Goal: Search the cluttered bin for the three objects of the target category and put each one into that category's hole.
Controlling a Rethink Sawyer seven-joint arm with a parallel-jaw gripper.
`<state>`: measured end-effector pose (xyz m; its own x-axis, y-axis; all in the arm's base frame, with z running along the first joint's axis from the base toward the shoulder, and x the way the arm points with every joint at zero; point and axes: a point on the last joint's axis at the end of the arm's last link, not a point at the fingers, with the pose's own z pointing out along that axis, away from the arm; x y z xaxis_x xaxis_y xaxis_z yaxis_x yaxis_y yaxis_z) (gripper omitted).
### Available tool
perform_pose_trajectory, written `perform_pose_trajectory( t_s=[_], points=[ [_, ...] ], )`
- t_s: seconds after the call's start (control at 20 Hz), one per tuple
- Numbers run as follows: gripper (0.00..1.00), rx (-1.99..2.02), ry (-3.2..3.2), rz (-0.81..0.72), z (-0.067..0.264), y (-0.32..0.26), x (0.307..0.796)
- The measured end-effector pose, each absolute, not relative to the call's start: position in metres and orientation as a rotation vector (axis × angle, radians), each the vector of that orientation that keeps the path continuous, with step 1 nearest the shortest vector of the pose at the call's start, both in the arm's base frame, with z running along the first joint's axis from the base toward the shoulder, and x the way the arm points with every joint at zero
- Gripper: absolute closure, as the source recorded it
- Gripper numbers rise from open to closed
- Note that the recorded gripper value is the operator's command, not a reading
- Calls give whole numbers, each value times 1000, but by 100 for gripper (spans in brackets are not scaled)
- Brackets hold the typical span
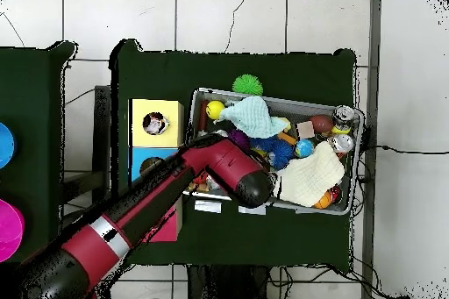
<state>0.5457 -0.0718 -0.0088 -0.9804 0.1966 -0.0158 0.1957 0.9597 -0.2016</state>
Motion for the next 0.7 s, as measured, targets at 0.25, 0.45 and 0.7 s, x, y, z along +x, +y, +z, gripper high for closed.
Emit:
perform_pose_trajectory(
  t_s=[0.25,0.45,0.7],
  points=[
    [100,-333,-3157,330,-12,-67,550],
    [100,-353,-3220,361,-16,-63,557],
    [100,-372,-3255,380,-18,-62,560]
  ],
)
